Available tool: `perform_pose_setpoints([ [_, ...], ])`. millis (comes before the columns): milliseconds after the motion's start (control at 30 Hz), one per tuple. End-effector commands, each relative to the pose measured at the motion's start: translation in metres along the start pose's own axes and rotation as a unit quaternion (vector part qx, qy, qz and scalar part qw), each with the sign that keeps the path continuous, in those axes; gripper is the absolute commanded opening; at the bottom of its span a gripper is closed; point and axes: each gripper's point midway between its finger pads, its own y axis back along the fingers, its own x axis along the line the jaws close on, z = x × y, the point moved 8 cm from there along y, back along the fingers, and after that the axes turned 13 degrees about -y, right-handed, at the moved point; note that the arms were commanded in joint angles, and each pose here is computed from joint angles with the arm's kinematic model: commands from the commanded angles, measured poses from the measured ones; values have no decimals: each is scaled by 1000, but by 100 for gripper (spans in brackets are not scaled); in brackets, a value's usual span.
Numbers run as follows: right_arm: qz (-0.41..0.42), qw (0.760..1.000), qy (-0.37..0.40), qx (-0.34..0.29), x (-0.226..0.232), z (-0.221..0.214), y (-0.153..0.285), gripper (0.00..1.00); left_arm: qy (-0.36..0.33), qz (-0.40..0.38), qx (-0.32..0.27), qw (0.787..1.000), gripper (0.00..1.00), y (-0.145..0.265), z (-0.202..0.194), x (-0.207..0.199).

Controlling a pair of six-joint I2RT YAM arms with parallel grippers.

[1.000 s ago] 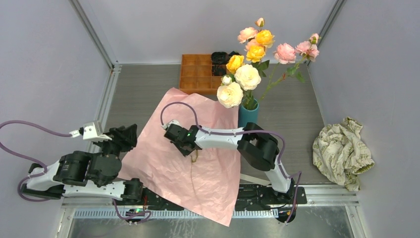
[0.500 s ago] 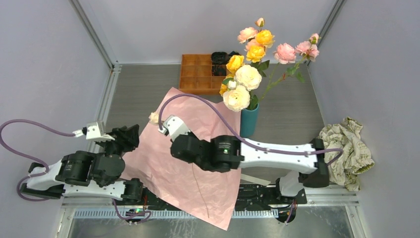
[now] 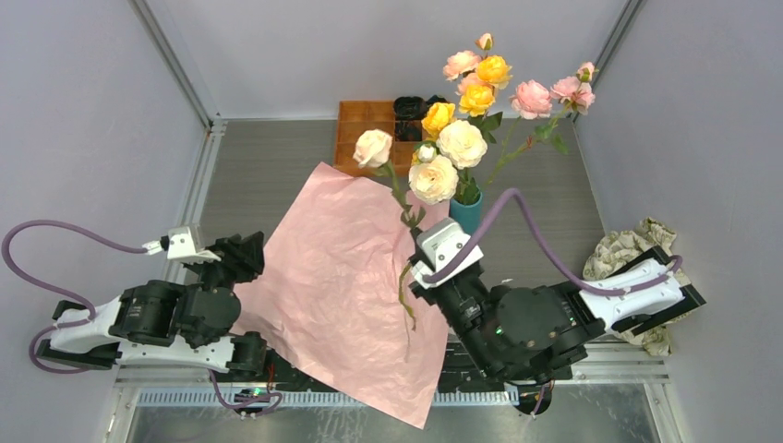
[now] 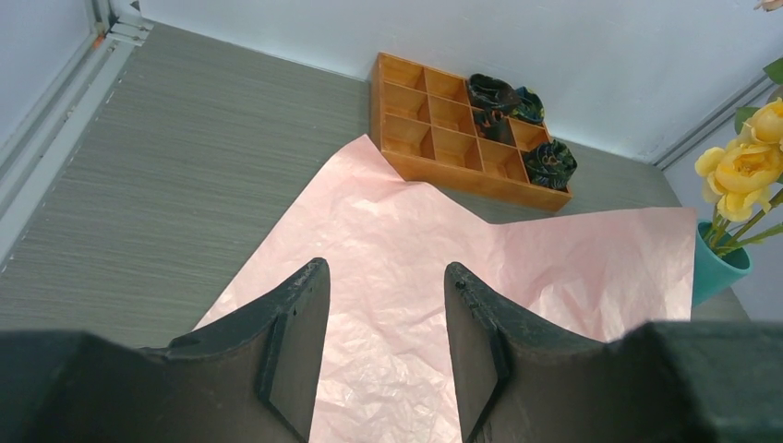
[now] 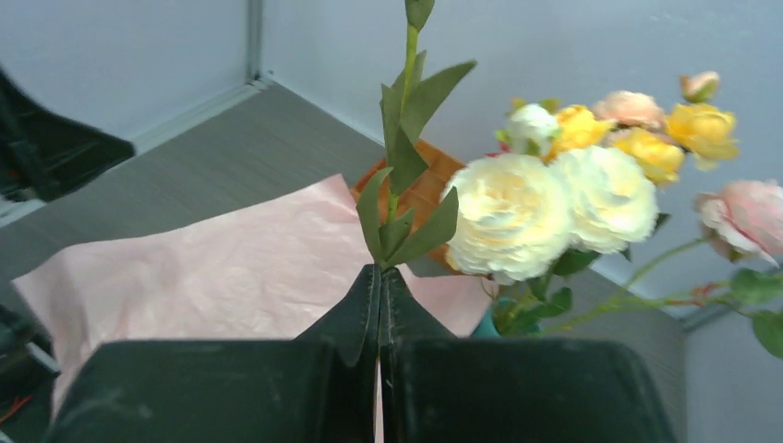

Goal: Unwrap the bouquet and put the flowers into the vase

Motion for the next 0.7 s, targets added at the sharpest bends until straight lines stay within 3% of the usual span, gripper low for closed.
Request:
perform_pose_setpoints([
  [0, -103, 994, -33, 9, -33, 27, 9, 1, 35, 14, -15, 999, 49, -1, 13, -3],
  [267, -81, 988, -120, -46, -88, 57, 11, 1, 39, 15, -16, 999, 49, -1, 13, -2],
  [667, -191, 962, -168, -95, -184, 80, 19, 1, 23, 24, -24, 999, 49, -2, 14, -15],
])
